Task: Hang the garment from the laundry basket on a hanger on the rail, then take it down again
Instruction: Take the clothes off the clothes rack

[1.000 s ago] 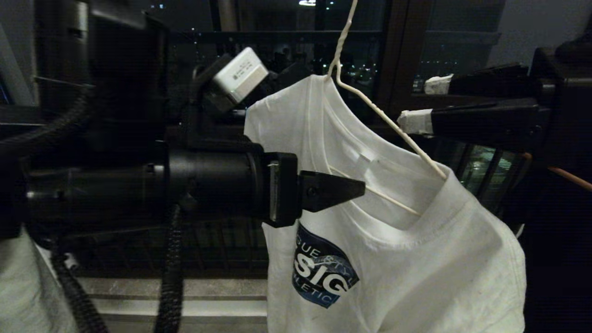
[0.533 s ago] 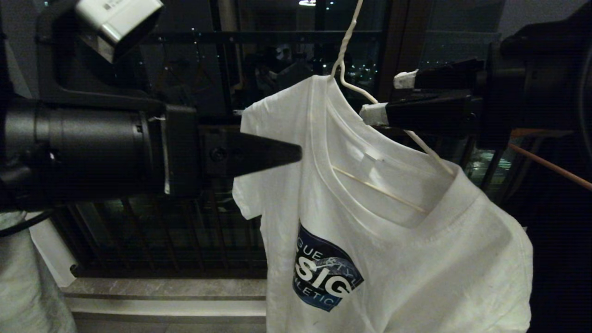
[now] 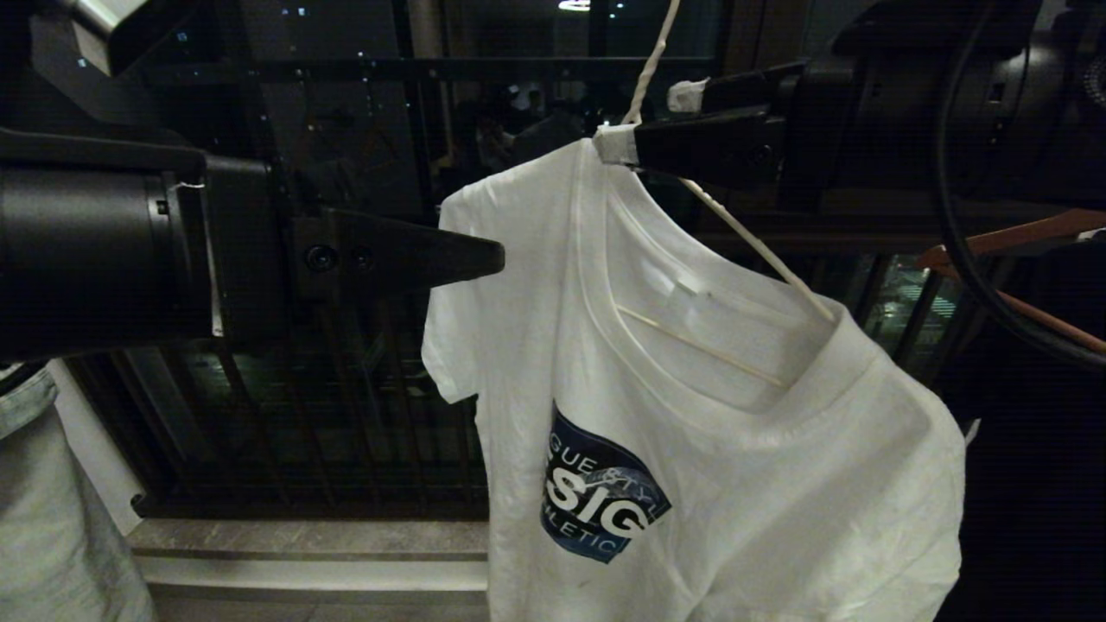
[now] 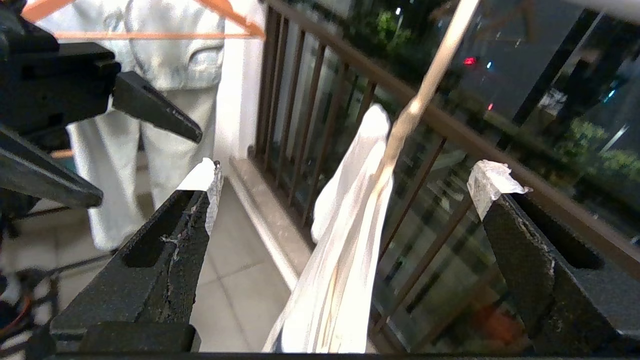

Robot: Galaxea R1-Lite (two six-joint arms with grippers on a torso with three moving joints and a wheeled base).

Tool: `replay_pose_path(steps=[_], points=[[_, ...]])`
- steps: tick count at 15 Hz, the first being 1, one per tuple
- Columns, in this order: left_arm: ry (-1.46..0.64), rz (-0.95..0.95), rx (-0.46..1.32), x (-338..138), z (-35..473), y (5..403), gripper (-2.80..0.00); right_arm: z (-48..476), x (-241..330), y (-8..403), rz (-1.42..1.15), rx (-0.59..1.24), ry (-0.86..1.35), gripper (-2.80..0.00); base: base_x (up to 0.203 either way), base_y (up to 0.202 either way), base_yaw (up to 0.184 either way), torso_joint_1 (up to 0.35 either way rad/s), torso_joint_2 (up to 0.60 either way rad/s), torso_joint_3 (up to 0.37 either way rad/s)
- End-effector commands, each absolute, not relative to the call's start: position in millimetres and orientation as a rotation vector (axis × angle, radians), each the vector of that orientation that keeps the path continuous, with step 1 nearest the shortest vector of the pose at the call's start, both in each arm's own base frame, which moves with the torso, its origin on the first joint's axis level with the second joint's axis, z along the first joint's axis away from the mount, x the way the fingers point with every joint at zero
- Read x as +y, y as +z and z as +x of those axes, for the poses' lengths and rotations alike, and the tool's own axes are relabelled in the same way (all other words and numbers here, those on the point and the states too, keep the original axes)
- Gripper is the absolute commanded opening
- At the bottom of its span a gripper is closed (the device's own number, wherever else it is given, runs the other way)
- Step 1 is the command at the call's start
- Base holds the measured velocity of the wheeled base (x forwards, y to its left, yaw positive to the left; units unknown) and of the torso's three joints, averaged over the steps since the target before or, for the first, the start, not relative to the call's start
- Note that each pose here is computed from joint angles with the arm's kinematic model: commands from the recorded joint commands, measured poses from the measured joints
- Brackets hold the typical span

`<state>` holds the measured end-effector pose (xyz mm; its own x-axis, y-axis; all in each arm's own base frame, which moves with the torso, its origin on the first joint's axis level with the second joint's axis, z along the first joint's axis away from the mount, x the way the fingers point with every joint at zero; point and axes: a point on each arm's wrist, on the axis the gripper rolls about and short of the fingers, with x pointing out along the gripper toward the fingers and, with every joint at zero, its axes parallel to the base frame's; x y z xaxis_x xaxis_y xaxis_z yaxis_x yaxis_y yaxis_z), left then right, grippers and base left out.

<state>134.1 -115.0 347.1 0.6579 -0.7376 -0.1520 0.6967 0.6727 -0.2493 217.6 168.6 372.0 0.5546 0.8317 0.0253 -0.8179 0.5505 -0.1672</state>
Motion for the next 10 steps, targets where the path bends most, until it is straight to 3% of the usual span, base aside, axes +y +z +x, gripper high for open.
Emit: replay_pose_path(steps=[1,8,9,10], points=[[-0.78,-0.165,0.241,-110.7,139.9,347.1,0.0,227.6,177.9,366.8,-0.144,-0.094,0.987,0.0,0.0,0.0,0.0,0.0,0.0,0.0],[-0.712,-0.157,0.227,-99.2,145.2,352.5,0.0,244.1,199.2,377.7,-0.095,-0.124,1.009,0.0,0.0,0.0,0.0,0.0,0.0,0.0],[-0.703,-0.154,0.24,-97.5,145.0,354.3,0.0,245.0,199.9,378.0,-0.092,-0.123,1.01,-2.8,0.0,0.0,0.0,0.0,0.0,0.0],[-0.689,-0.153,0.251,-95.9,146.7,354.9,0.0,245.0,199.9,378.0,-0.092,-0.123,1.01,-2.8,0.0,0.0,0.0,0.0,0.0,0.0]])
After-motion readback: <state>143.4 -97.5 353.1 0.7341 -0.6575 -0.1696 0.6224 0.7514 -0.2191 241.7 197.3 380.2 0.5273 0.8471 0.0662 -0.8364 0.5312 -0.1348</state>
